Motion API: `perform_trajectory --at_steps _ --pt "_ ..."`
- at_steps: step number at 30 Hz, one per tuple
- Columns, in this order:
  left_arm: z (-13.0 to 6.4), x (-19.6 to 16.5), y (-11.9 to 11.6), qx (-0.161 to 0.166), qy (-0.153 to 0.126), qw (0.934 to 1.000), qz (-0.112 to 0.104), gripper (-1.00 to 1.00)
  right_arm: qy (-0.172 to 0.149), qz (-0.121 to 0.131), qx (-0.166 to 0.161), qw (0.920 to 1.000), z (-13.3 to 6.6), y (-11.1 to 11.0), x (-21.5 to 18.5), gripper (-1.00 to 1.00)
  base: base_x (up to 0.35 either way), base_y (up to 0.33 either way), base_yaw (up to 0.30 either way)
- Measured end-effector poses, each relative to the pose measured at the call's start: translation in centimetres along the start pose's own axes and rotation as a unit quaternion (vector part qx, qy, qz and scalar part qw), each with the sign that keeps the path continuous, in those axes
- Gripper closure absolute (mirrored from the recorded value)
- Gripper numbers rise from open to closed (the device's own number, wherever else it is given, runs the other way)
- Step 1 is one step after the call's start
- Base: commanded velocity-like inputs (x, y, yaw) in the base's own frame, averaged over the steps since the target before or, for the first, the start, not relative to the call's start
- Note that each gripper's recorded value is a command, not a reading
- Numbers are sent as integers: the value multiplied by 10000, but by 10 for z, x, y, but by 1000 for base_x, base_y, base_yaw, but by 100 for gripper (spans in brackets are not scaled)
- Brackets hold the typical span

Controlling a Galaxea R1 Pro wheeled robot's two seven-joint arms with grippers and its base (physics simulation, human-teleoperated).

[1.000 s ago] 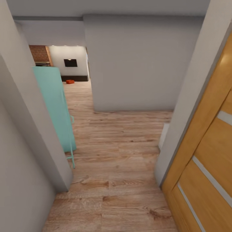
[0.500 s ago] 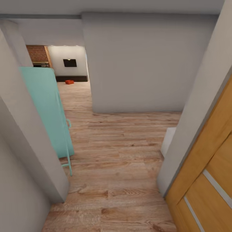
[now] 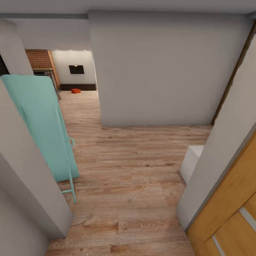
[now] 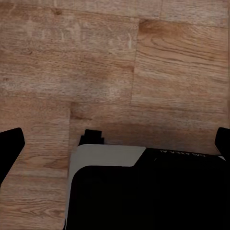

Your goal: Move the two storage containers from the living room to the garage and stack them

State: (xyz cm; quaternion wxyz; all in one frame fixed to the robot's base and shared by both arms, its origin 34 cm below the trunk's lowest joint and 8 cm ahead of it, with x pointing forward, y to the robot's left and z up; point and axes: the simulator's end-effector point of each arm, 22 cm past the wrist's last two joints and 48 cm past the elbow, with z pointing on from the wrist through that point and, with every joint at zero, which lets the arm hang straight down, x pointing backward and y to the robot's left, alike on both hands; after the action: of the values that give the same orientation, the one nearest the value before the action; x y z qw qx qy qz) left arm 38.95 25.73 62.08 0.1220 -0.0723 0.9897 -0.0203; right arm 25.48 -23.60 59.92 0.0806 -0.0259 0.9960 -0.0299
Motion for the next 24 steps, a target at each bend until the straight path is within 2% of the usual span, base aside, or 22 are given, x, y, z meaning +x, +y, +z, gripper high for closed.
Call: perform_trajectory --at_steps 24 --pt "0 0 0 0 -2 10000 0 -100 -7 -9 -7 10000 0 1 -1 -100 321 0 0"
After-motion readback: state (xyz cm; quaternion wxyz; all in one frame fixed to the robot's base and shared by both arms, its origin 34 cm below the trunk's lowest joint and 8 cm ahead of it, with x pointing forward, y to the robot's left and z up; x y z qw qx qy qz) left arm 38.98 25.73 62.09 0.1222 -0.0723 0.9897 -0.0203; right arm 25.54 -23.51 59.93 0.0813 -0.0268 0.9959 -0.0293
